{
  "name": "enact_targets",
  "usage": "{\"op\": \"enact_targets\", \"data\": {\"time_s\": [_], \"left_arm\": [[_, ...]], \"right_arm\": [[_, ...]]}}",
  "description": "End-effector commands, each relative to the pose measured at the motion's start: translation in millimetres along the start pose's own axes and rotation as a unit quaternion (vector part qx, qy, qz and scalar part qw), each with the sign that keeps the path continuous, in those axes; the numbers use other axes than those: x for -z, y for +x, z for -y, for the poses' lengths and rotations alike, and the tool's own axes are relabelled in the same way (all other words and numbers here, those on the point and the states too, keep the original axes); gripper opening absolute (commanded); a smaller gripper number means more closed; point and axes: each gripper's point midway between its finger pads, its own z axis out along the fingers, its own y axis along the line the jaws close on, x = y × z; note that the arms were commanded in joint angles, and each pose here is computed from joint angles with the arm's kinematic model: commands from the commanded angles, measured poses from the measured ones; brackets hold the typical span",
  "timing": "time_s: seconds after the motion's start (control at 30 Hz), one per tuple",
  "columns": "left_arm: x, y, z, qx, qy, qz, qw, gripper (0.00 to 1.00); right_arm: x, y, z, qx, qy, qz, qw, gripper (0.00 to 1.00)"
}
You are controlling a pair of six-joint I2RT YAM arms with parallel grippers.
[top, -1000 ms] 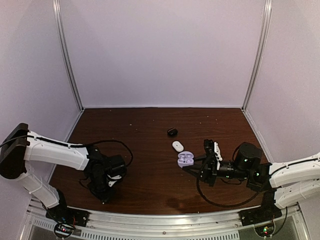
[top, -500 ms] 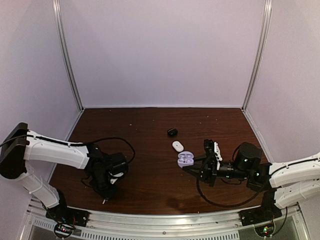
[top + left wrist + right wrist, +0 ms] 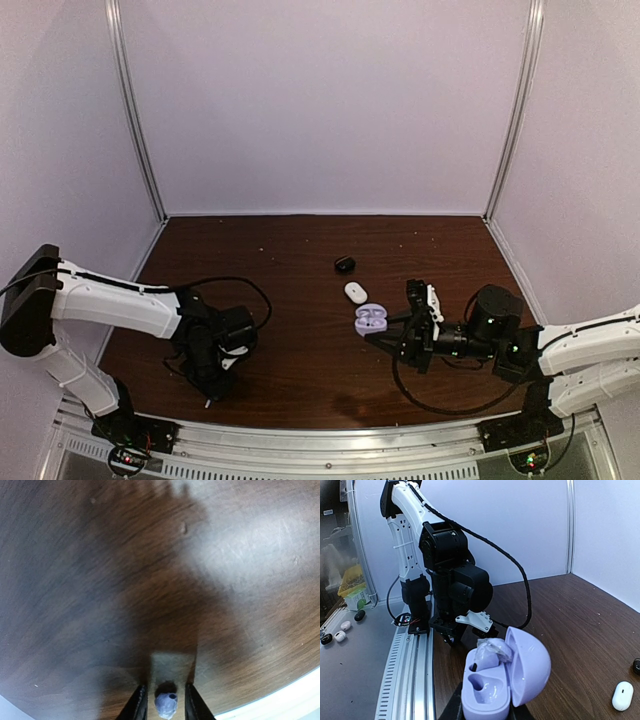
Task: Insert the wireless bluetooth earbuds into the charging case
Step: Pick up the right earbud from the corner of the board.
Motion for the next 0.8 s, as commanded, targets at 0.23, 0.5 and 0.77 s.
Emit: {"op": "enact_targets", "data": {"time_s": [0.23, 0.5, 0.77], "left_arm": [[-1.3, 8.0, 3.0, -0.009, 0.012, -0.012, 1.000, 0.29], [-1.5, 11.3, 4.8, -0.010, 0.018, -0.018, 1.000, 0.22], [-2.7, 15.2, 4.9, -0.015, 0.009, -0.023, 1.000, 0.27]], "right_arm": [[-3.2, -9.4, 0.6, -0.003, -0.002, 0.012, 1.000, 0.00], [-3.1, -9.2, 0.6, -0.001, -0.001, 0.012, 1.000, 0.00], [-3.1, -9.5, 0.0, -0.003, -0.003, 0.013, 1.000, 0.00]]}}
